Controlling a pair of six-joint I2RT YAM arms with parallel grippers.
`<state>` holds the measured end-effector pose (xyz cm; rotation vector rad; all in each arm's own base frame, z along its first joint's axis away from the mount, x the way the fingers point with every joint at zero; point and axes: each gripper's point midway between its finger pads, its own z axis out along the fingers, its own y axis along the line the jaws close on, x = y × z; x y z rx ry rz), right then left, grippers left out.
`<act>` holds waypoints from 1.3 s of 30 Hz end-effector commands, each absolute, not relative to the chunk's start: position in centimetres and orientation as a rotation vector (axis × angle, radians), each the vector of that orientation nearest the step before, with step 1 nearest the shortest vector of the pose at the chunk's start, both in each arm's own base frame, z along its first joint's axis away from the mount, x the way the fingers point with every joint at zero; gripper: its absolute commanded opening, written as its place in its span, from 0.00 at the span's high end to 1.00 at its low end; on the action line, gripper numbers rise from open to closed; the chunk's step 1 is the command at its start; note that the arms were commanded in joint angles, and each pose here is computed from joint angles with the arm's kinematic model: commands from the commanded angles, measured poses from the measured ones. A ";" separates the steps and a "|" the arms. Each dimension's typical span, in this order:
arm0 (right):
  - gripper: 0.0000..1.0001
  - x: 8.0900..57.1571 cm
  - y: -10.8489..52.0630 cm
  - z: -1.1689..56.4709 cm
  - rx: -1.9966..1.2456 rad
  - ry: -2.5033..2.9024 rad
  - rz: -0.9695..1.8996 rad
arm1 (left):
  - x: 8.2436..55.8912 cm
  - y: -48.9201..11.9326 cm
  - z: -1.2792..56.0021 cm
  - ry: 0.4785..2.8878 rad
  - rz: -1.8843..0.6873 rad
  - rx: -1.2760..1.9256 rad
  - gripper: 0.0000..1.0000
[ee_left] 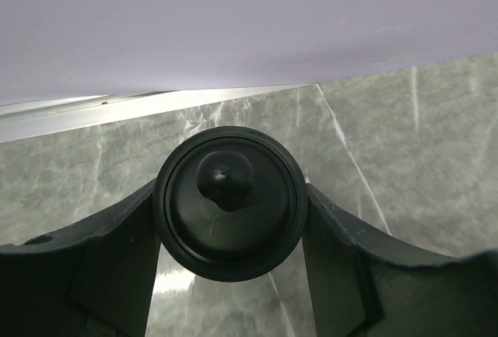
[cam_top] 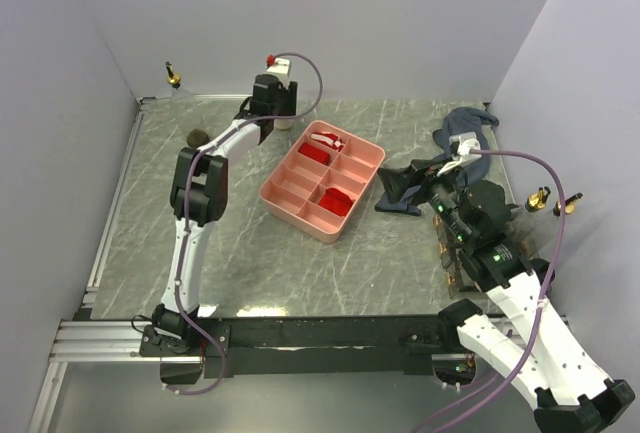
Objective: Organize the condiment bottles
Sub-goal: Pick up the bottle from the center of the board, then place the bottle at the center of the board.
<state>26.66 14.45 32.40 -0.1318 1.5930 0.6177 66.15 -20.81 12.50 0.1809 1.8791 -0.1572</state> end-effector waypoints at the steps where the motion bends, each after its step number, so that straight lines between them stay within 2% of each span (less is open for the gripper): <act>1: 0.00 26.4 15.0 33.7 -0.138 1.558 0.661 | 63.3 -22.6 30.7 1.552 -0.234 0.223 0.92; 6: 0.00 26.4 15.0 33.7 -0.105 1.591 0.678 | 57.6 -24.2 37.8 1.470 -0.258 0.243 0.97; 8: 0.00 26.7 14.8 33.5 -0.070 1.601 0.675 | 55.0 -25.9 37.4 1.485 -0.276 0.264 0.96; 9: 0.00 26.9 14.6 33.0 -0.039 1.623 0.669 | 53.0 -25.9 39.7 1.448 -0.289 0.253 0.96; 11: 0.00 27.3 13.8 33.2 0.015 1.646 0.631 | 50.2 -27.9 38.0 1.473 -0.339 0.283 0.94; 12: 0.00 27.3 13.3 32.2 0.032 1.694 0.599 | 48.2 -28.0 39.8 1.442 -0.367 0.283 0.94; 16: 0.00 25.8 12.4 32.9 0.039 1.707 0.584 | 41.2 -31.9 37.6 1.480 -0.455 0.367 0.96; 17: 0.00 25.3 12.5 33.0 0.027 1.703 0.596 | 39.4 -32.1 38.5 1.461 -0.476 0.373 0.96; 18: 0.00 24.8 12.3 33.0 0.011 1.696 0.595 | 38.2 -32.5 36.8 1.491 -0.477 0.392 0.97; 23: 0.00 21.8 10.8 33.6 0.000 1.647 0.590 | 29.2 -35.0 35.4 1.503 -0.627 0.451 0.96; 28: 0.00 19.5 10.6 31.4 -0.045 1.679 0.614 | 21.7 -36.7 30.1 1.577 -0.708 0.523 0.96; 34: 0.00 19.0 10.5 31.4 -0.035 1.659 0.628 | 17.5 -37.0 25.7 1.586 -0.753 0.521 0.96; 39: 0.00 19.3 10.4 30.7 -0.023 1.695 0.614 | 15.7 -38.2 22.3 1.572 -0.707 0.580 0.91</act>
